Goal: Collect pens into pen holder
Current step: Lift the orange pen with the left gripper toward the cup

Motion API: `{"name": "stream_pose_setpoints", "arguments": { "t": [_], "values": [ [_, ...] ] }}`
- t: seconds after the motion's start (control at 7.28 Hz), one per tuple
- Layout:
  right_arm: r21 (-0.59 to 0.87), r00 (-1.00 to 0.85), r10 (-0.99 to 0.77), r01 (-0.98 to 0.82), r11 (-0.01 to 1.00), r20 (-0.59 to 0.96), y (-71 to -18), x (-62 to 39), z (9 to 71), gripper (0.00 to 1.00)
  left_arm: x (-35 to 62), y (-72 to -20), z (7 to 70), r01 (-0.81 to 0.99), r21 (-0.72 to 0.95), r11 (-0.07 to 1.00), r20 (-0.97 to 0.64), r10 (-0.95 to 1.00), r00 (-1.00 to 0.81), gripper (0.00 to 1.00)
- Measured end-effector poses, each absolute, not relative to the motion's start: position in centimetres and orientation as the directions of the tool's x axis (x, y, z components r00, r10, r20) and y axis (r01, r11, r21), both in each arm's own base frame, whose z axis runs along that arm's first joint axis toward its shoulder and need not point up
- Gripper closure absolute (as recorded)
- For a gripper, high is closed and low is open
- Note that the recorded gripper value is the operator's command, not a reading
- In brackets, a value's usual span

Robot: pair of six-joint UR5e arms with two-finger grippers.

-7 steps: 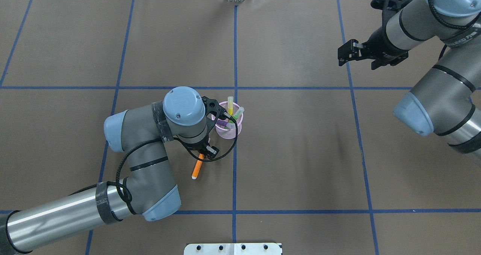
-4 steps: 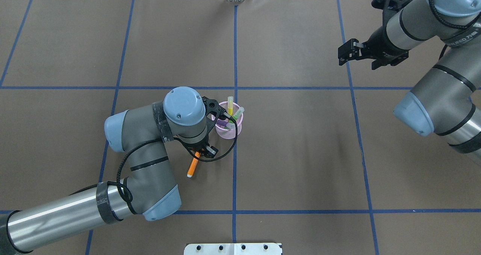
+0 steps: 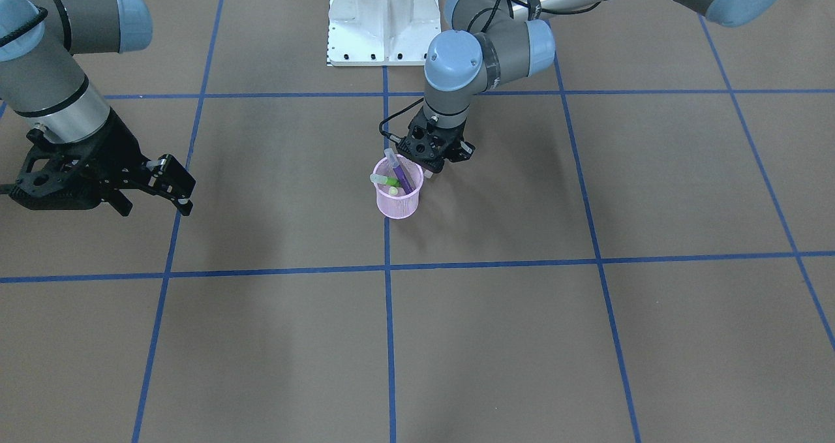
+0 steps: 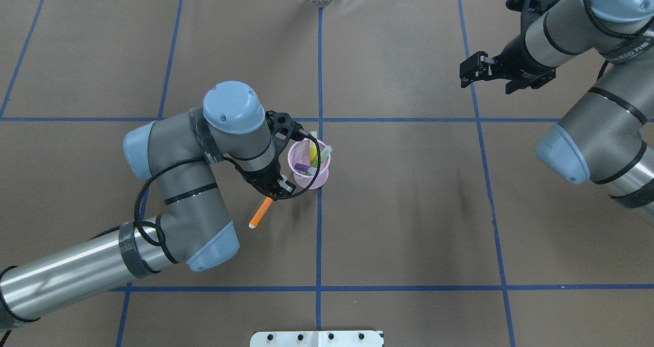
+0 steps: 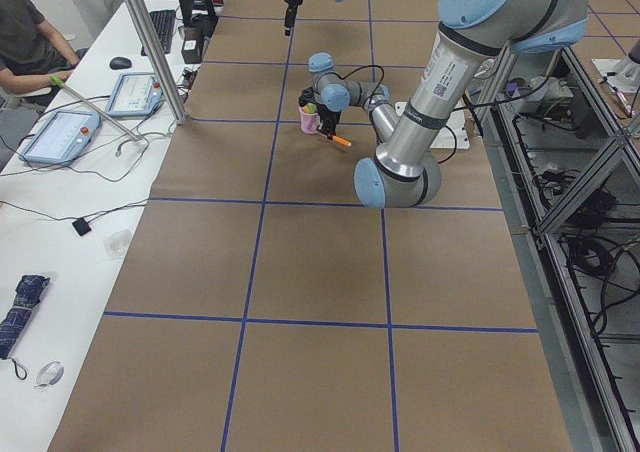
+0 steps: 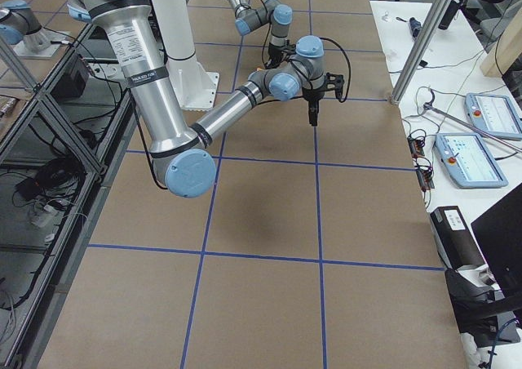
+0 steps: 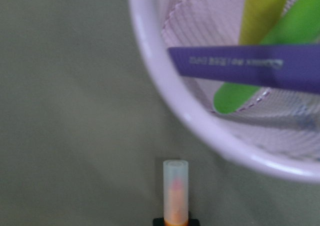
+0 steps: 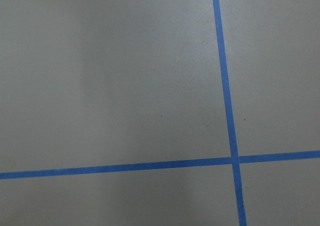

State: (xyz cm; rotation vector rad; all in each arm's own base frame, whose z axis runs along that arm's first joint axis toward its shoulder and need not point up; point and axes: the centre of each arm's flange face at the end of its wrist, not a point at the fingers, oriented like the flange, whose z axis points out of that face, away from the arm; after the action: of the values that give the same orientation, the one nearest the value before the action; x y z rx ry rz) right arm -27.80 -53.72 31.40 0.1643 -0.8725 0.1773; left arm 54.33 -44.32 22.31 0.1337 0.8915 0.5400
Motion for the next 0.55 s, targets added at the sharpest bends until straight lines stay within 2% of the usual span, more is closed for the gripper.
{"name": "stream_pose_setpoints", "arguments": {
  "t": [0.27, 0.55],
  "values": [
    [0.072, 0.631, 0.088, -0.223, 0.972, 0.771, -53.8, -27.8, 31.4, 0.0, 49.1, -47.3, 19.3, -0.3, 0.344, 0.89, -0.744, 0.453, 0.491, 1.0],
    [0.073, 0.63, 0.087, -0.223, 0.972, 0.771, -53.8, -27.8, 31.3, 0.0, 45.2, -48.1, 15.6, -0.142, 0.388, 0.911, -0.766, 0.404, 0.5, 1.0]
  ]
}}
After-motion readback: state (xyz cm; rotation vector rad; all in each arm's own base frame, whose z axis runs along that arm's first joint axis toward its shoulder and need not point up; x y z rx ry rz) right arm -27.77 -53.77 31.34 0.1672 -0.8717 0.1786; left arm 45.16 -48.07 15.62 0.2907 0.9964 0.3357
